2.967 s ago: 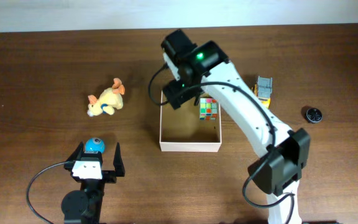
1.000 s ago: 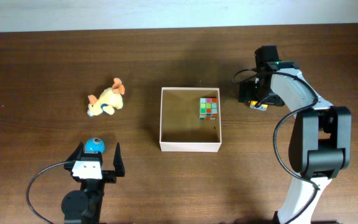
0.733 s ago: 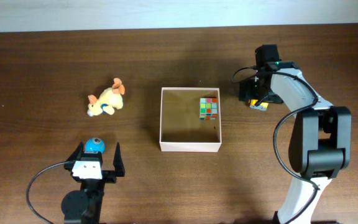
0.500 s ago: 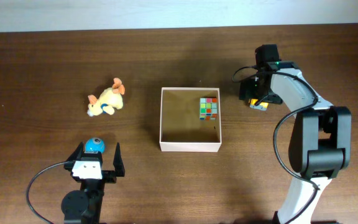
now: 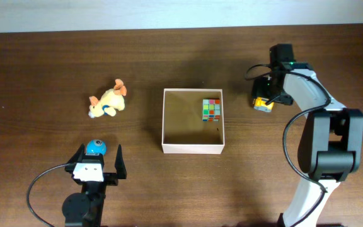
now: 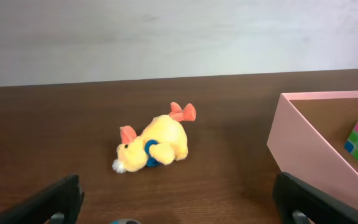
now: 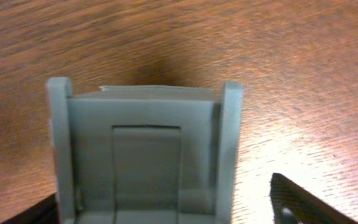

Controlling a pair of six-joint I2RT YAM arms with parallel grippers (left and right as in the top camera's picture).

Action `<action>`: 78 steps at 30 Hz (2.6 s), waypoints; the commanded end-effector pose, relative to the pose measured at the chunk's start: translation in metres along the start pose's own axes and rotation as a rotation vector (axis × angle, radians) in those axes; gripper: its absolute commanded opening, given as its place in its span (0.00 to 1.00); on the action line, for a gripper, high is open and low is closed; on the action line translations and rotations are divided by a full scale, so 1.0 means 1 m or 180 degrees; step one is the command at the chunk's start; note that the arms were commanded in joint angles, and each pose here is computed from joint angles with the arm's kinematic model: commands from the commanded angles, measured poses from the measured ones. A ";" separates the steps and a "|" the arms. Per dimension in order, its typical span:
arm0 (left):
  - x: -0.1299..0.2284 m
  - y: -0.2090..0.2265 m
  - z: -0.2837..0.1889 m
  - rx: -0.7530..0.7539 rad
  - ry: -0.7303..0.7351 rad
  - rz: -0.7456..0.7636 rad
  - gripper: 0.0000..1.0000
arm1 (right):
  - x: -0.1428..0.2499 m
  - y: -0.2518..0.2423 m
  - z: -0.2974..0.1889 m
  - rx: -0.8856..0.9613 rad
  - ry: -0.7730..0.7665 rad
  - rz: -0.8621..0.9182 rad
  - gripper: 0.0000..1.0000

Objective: Pack container
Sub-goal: 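Lower the open right gripper around the grey truck bed, then close the right gripper on the truck and lift it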

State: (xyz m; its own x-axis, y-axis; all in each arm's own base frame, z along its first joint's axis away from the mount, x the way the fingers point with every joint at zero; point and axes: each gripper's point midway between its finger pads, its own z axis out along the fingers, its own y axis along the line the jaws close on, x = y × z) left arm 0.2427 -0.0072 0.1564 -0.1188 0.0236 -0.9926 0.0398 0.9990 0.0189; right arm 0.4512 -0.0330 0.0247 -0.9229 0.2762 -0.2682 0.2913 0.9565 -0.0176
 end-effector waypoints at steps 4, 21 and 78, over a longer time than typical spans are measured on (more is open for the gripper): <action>0.001 0.000 0.000 -0.0003 -0.0013 0.0048 0.99 | -0.002 -0.004 -0.005 -0.0080 -0.0015 0.0051 0.73; 0.001 0.000 0.000 -0.0003 -0.0013 0.0048 0.99 | -0.002 -0.004 -0.005 -0.0081 -0.0014 -0.0116 0.56; 0.001 0.001 0.000 -0.0004 -0.0013 0.0048 0.99 | -0.050 0.037 -0.115 -0.0139 -0.0277 -0.0602 0.51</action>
State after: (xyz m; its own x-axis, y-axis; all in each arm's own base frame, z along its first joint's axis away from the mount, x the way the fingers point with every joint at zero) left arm 0.2427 -0.0072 0.1564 -0.1188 0.0236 -0.9926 0.0398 0.9990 0.0189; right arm 0.4786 0.0156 0.1357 -0.9451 0.0621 -0.3207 0.0722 0.9972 -0.0194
